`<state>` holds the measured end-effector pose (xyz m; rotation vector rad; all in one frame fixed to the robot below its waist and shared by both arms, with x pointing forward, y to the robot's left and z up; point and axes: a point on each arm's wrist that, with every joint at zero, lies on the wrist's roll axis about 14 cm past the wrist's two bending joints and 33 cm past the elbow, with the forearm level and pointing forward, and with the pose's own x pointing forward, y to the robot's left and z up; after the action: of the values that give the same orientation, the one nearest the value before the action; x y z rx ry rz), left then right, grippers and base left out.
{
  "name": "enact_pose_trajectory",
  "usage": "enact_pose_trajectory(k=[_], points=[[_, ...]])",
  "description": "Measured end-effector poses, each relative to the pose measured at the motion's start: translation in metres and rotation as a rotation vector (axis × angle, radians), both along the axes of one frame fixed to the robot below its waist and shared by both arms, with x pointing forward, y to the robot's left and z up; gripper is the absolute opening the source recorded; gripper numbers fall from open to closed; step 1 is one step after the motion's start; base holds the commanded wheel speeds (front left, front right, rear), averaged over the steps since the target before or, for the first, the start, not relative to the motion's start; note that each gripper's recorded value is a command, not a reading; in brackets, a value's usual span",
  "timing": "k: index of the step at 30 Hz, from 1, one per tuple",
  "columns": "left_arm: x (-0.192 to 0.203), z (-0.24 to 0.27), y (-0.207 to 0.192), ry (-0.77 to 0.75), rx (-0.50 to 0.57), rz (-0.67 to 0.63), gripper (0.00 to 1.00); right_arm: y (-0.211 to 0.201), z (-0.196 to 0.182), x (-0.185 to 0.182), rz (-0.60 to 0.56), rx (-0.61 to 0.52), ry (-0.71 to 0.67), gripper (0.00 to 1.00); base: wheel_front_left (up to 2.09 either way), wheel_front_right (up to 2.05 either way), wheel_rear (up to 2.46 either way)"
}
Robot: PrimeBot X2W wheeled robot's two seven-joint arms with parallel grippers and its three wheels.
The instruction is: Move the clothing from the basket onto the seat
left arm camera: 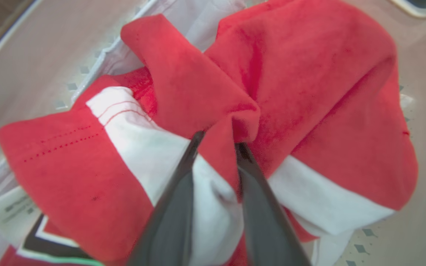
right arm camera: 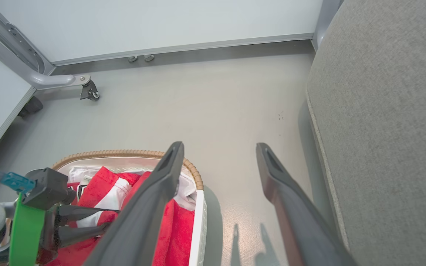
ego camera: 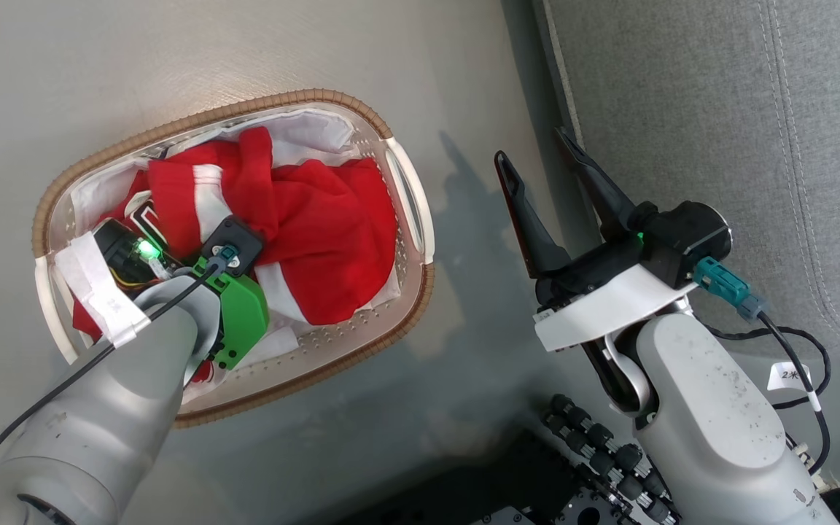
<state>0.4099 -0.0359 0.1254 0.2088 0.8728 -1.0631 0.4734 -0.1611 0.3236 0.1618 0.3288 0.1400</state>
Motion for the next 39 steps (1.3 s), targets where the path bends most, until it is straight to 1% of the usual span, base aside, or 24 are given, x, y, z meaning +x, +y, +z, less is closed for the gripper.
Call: enact_pose_trajectory(k=[3,9,13,14,18,24,30,35,39], points=[[0.001,0.004,-0.002,0.003,-0.003,0.005,0.0,-0.001,0.001,0.0,-0.003,-0.001,-0.002,1.0,0.0,0.0,0.0],[0.012,0.027,-0.016,-0.019,-0.064,0.048,0.0,-0.004,0.012,0.002,-0.014,-0.002,-0.023,1.0,0.0,0.0,0.0],[0.021,0.052,-0.027,-0.026,-0.122,0.106,0.0,-0.006,0.023,0.0,-0.021,-0.006,-0.041,1.0,0.0,0.0,0.0],[0.023,0.06,-0.03,-0.02,-0.148,0.136,0.0,-0.007,0.026,-0.001,-0.023,-0.009,-0.046,1.0,0.0,0.0,0.0],[0.035,0.097,-0.043,-0.064,-0.237,0.173,0.0,-0.009,0.038,-0.005,-0.033,-0.017,-0.066,1.0,0.0,0.0,0.0],[0.03,0.138,-0.041,-0.098,-0.303,0.218,0.0,-0.009,0.053,-0.016,-0.04,-0.017,-0.084,1.0,0.0,0.0,0.0],[0.022,0.182,-0.037,-0.136,-0.374,0.289,0.0,-0.005,0.07,-0.029,-0.04,-0.013,-0.109,1.0,0.0,0.0,0.0],[0.02,0.222,-0.03,-0.189,-0.441,0.367,0.0,0.003,0.084,-0.041,-0.027,-0.007,-0.134,1.0,0.0,0.0,0.0],[0.02,0.254,-0.018,-0.258,-0.48,0.409,0.0,0.014,0.096,-0.049,-0.003,0.006,-0.159,1.0,0.0,0.0,0.0]])
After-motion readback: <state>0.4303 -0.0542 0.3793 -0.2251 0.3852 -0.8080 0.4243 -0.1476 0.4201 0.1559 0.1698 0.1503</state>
